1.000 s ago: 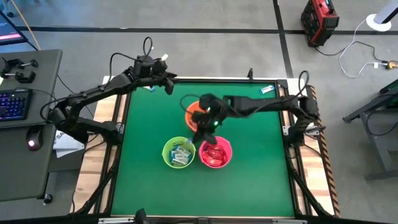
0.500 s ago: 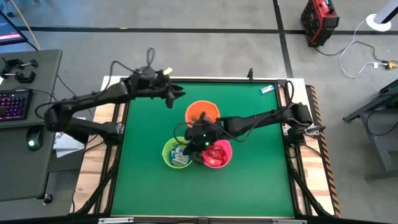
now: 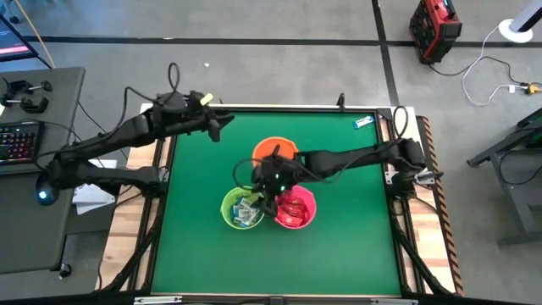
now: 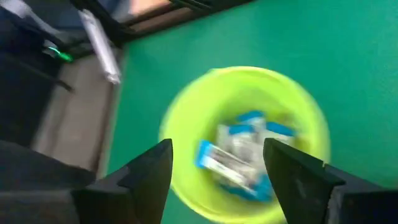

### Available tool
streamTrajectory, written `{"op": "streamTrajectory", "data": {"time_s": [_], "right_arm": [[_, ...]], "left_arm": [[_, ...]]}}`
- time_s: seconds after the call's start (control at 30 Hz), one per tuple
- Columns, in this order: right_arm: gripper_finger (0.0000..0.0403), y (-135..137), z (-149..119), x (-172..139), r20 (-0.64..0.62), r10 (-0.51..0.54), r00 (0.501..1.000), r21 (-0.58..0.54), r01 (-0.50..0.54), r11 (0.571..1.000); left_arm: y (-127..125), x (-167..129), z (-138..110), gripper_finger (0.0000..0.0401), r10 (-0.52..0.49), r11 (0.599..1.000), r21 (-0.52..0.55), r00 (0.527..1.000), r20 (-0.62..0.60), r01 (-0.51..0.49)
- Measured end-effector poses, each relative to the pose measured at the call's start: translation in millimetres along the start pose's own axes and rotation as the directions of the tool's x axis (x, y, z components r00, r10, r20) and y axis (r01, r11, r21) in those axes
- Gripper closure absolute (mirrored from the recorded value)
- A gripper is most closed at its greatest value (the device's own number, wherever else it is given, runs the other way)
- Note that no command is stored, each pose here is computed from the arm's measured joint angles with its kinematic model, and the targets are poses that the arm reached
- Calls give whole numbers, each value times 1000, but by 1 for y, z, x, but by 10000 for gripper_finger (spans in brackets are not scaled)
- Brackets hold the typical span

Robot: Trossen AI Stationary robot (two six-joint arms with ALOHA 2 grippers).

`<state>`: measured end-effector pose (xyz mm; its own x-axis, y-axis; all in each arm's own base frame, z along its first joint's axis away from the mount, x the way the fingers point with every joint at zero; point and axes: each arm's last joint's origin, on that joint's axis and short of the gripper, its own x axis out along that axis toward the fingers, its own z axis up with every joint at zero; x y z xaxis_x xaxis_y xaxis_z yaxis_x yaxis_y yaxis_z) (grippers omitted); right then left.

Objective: Sort candy by brand, put in halloween buckets
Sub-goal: Put the white chocolate bar into the green bucket

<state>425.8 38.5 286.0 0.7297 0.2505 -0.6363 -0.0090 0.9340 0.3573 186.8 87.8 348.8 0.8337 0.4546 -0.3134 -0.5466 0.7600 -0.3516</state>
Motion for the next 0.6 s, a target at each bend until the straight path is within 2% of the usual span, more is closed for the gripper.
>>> {"op": "streamTrajectory", "data": {"time_s": [0.1, 0.17, 0.27, 0.43, 0.6], "right_arm": [[158, -13, 13, -23, -31, -164, 986, -56, 162, 985], [157, -25, 21, -39, -48, -294, 955, -90, 289, 953], [157, -50, 33, -63, -87, -419, 904, -94, 411, 907], [157, -94, 38, -103, -221, -498, 839, -47, 501, 864], [157, -120, 29, -138, -315, -529, 788, 42, 568, 822]], "left_arm": [[5, 10, -8, 240, 68, 998, -9, 995, -68, -69], [12, 20, -11, 240, 109, 993, -19, 985, -134, -113], [36, 40, -9, 240, 209, 977, 18, 933, -292, -213], [93, 81, 13, 240, 349, 934, 131, 778, -523, -331], [148, 121, 17, 240, 408, 904, 224, 573, -711, -365]]}}
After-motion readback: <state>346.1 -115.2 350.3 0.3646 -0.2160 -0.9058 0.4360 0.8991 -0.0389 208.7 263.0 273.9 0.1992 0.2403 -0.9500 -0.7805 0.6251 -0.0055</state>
